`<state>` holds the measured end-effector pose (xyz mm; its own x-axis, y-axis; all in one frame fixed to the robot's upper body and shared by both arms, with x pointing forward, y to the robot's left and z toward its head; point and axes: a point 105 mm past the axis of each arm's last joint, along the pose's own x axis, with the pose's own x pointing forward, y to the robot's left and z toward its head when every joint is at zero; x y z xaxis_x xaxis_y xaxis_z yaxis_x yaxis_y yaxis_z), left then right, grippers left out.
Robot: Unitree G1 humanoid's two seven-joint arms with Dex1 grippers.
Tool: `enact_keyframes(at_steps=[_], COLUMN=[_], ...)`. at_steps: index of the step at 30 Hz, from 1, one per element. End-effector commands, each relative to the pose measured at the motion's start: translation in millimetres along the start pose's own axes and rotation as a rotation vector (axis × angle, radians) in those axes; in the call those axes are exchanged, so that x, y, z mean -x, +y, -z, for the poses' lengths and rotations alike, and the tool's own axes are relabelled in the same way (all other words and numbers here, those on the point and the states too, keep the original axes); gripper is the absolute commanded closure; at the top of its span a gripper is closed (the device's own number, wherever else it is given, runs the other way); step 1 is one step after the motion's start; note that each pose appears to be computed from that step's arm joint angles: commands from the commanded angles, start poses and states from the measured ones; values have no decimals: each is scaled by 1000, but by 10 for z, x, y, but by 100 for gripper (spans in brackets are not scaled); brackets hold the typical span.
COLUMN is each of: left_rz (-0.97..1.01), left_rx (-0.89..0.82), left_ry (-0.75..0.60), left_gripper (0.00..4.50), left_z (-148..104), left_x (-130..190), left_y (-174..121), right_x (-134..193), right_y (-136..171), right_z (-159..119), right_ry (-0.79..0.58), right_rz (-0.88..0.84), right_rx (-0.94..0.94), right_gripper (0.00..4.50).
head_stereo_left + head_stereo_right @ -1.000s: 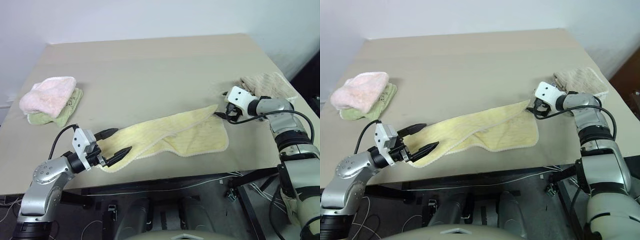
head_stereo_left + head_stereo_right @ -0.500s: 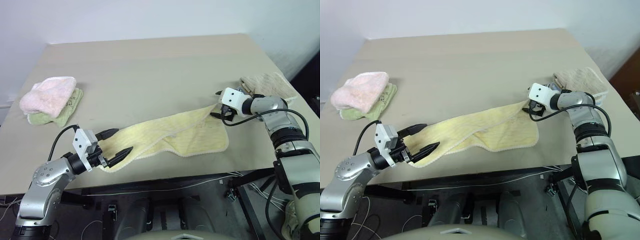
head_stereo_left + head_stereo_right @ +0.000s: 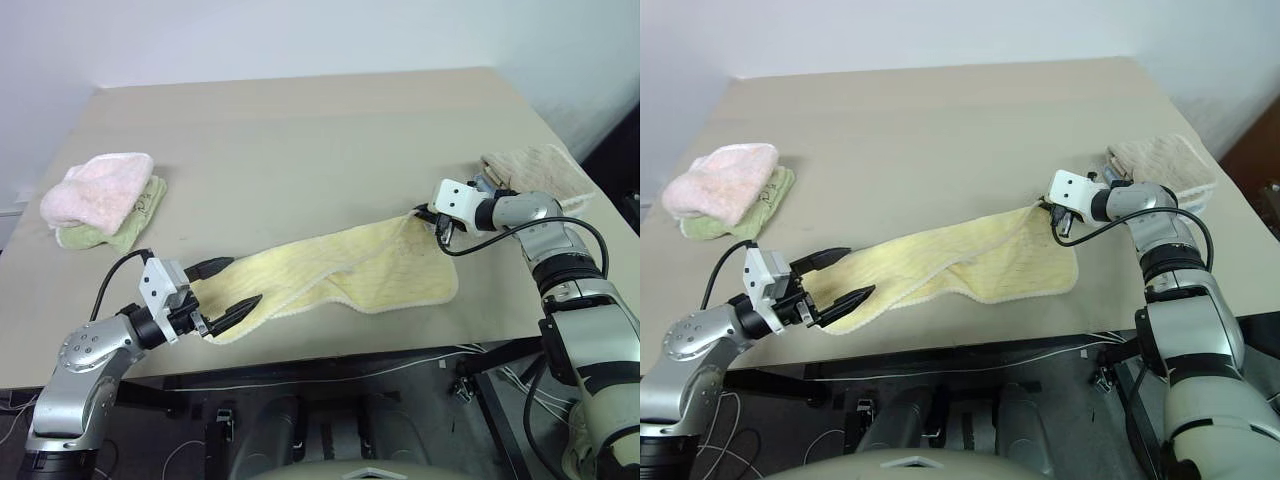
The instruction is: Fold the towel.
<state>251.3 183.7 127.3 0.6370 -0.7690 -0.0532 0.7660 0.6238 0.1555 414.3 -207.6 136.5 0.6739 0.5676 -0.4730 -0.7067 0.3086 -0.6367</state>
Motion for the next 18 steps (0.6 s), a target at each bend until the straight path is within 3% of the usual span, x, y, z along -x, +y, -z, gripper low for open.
enact_keyframes(at_steps=[1,7,12,18], left_rz=[-11,16,49,91], left_rx=[-45,-87,-93,-98], left_ry=[-11,-7,3,-6], left_gripper=[0,0,0,0], left_z=[-70,-147,-127,-120], left_x=[59,92,74,-12], left_y=[53,92,78,-27], right_x=[115,384,531,607], right_y=[-266,-693,-1000,-1153], right_z=[-191,-677,-970,-1243], right_ry=[-79,-309,-379,-423], right_rz=[97,267,457,577], right_rx=[-22,-153,-236,-246], right_gripper=[448,448,448,448])
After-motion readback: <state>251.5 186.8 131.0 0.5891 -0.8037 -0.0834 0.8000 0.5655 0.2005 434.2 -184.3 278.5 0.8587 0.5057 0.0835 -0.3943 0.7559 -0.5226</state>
